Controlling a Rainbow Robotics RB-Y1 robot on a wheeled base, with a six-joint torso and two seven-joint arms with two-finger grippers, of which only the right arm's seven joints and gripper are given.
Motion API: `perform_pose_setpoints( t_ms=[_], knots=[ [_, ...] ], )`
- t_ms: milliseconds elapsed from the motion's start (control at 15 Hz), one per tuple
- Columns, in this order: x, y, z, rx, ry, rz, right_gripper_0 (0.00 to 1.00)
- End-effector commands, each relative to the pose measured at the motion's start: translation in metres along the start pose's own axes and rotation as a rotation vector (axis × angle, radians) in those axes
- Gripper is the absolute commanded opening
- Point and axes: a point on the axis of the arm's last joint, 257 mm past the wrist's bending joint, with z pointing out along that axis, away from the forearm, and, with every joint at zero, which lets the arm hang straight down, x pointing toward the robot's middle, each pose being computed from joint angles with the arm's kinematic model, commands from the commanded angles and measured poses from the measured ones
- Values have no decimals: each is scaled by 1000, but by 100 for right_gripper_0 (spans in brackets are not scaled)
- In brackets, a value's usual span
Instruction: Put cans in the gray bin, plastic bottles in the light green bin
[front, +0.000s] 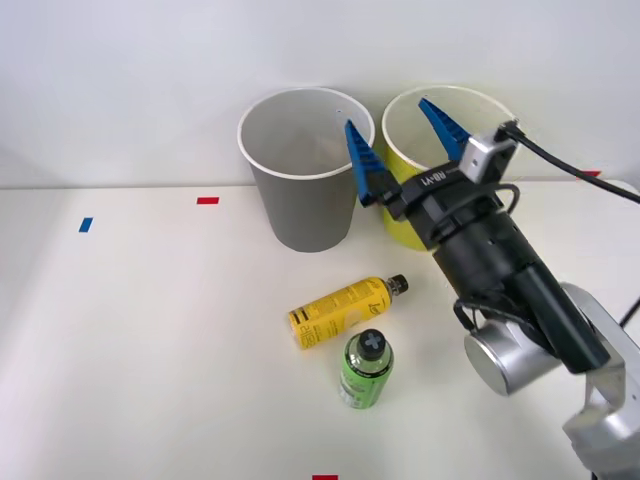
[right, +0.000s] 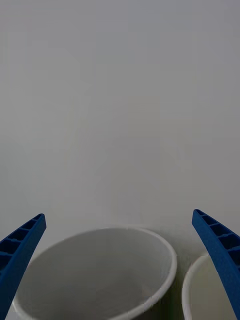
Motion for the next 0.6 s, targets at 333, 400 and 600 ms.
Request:
perform_pose_setpoints(
  t_ms=[333,400,600],
  knots=[
    [-20,-31,-125,179,56,-12,100],
    [-18,-36,-144,209,58,-10,100],
    [-9,-46,-187,288,86,1,100]
  ],
)
